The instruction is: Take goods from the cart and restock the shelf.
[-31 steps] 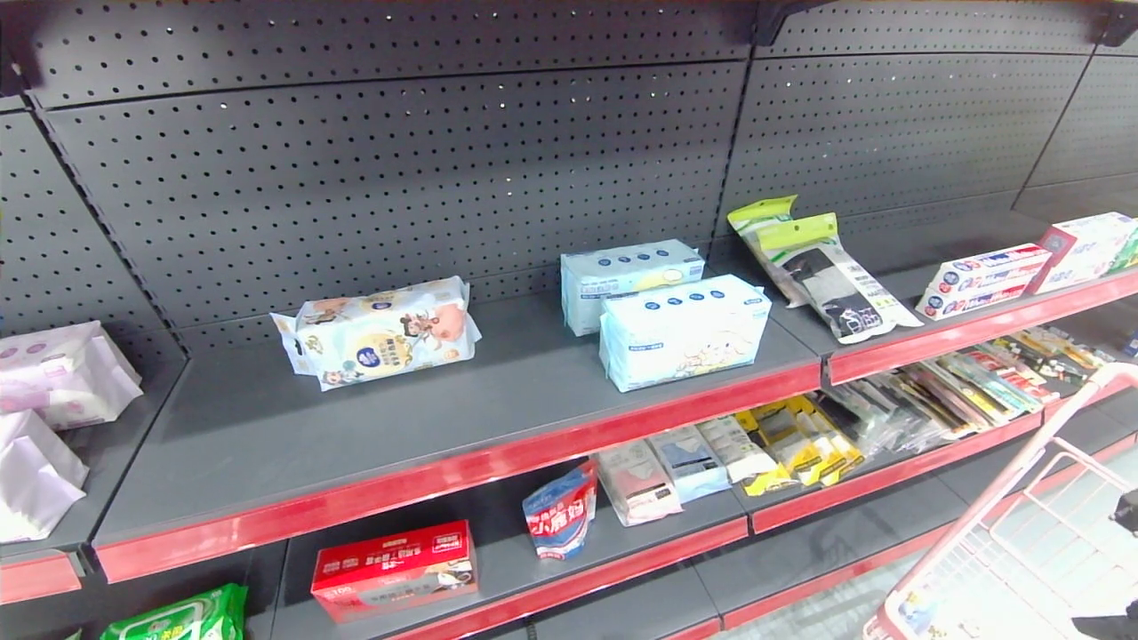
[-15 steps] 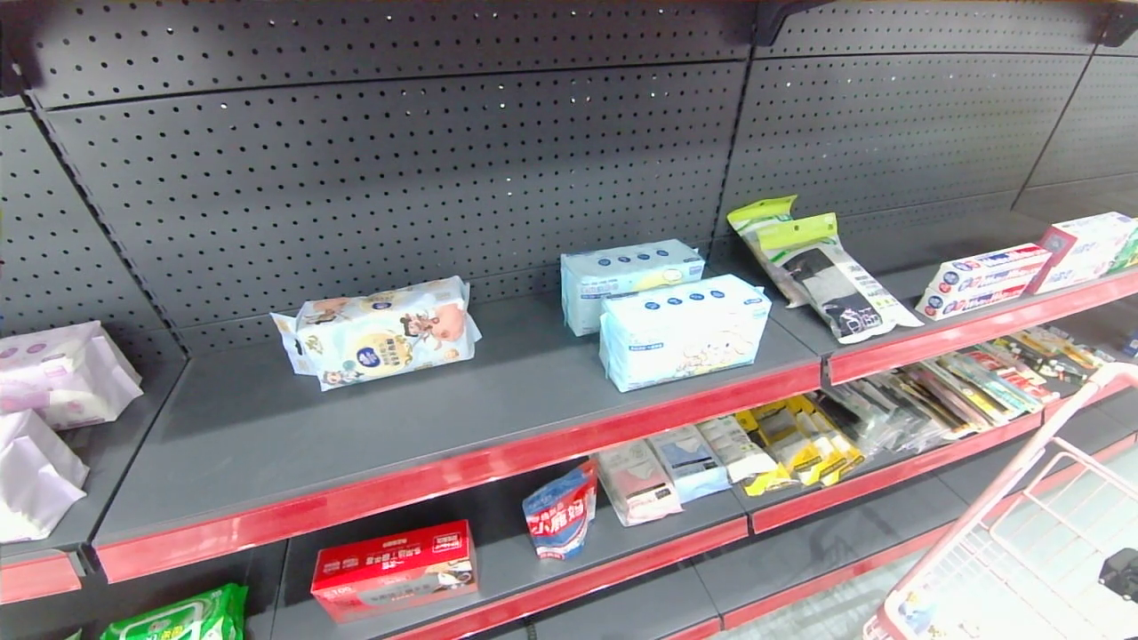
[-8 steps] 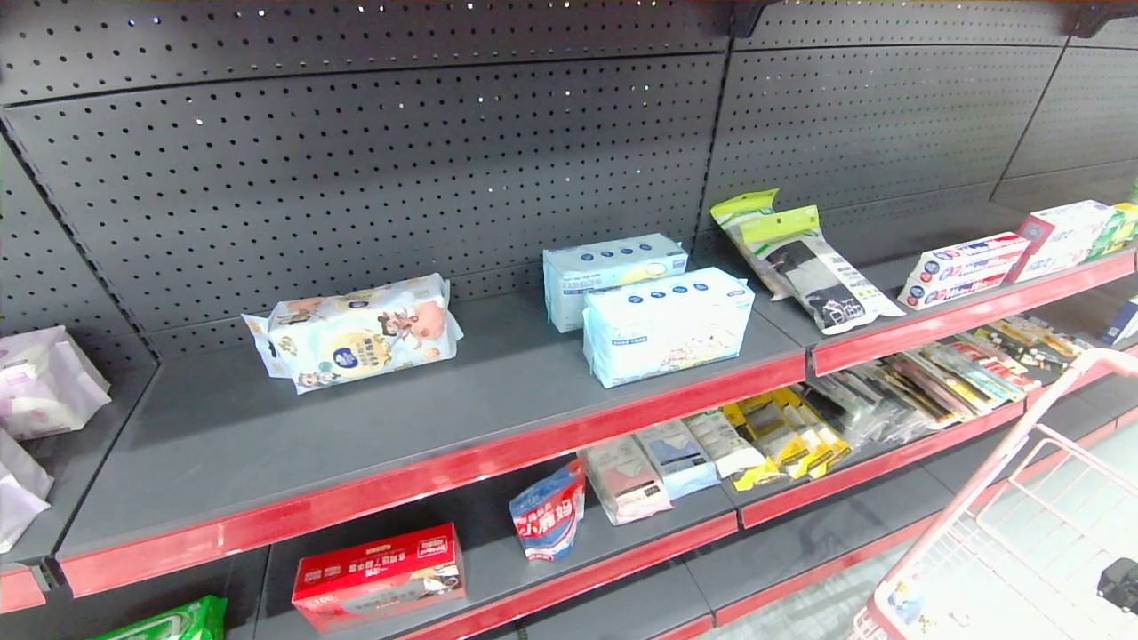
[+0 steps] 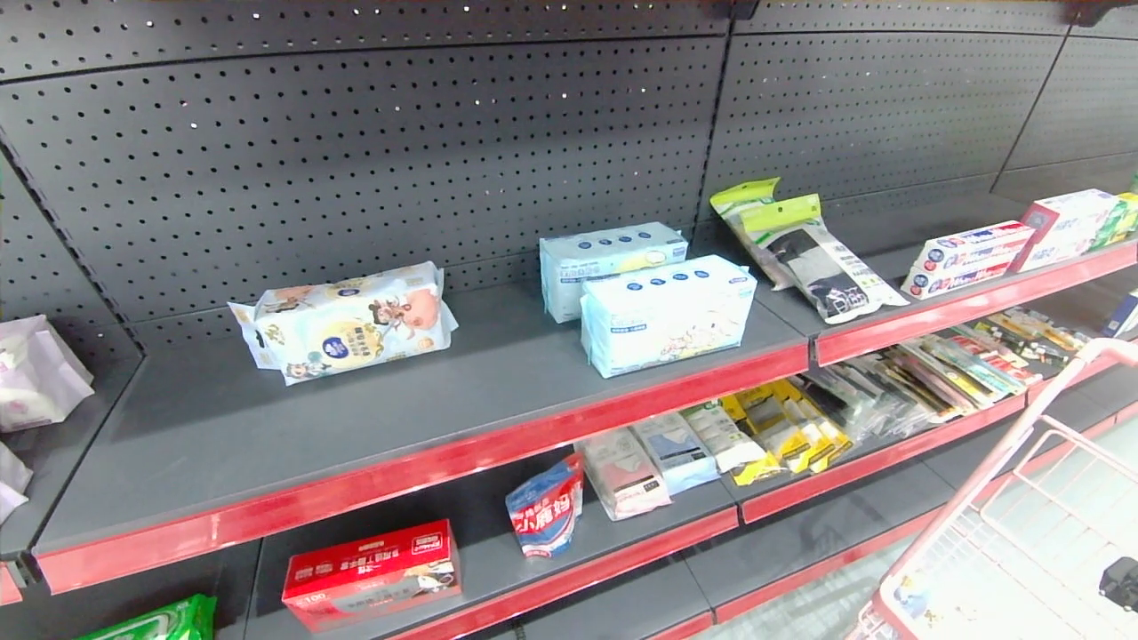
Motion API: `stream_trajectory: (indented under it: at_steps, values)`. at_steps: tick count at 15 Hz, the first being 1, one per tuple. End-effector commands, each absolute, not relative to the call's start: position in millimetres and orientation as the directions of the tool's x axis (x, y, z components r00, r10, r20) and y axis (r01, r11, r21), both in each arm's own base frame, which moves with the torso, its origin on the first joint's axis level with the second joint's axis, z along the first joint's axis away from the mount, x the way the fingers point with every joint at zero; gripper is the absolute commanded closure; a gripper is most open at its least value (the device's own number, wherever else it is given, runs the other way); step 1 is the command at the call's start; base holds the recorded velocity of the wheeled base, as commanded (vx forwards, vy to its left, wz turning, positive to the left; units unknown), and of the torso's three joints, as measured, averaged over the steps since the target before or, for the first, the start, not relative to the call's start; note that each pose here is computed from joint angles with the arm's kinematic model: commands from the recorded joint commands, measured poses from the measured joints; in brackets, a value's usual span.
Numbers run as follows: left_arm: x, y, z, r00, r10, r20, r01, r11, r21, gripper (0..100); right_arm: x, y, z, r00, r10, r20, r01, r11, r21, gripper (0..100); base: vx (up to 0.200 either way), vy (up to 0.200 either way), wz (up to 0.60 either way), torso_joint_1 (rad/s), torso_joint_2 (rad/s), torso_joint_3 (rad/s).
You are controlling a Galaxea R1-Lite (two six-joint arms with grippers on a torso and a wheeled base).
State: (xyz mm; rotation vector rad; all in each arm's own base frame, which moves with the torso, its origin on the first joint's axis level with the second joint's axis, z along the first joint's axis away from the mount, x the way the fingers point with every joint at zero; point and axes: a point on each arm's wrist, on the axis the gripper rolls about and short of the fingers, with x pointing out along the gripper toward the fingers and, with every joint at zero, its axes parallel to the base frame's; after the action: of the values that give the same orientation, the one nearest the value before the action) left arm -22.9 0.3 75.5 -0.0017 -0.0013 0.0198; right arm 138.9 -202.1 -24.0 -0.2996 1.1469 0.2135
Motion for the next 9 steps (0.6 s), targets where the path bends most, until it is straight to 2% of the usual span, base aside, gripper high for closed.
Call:
stream_trajectory:
  at_steps: [1,3,9]
  values:
    - [-22.8,0.3,75.5,1.000,0.020,0.000,-0.020,1.000,-0.002,0,139.4,-201.5,-26.4,0.393,0.023,-0.919,-0.321,0.940,-0.114,0,0.000,0.000,0.00,0.000,0.00,0.000]
    - [-22.8,0.3,75.5,1.000,0.020,0.000,-0.020,1.000,-0.002,0,140.2,-200.1,-28.8,0.388,0.033,-0.921,-0.335,0.936,-0.107,0,0.000,0.000,0.00,-0.045,0.10,0.055]
    - [-22.8,0.3,75.5,1.000,0.020,0.000,-0.020,1.000,-0.002,0,143.8,-197.4,-29.2,0.385,0.041,-0.922,-0.359,0.927,-0.109,0,0.000,0.000,0.00,-0.154,0.35,0.185]
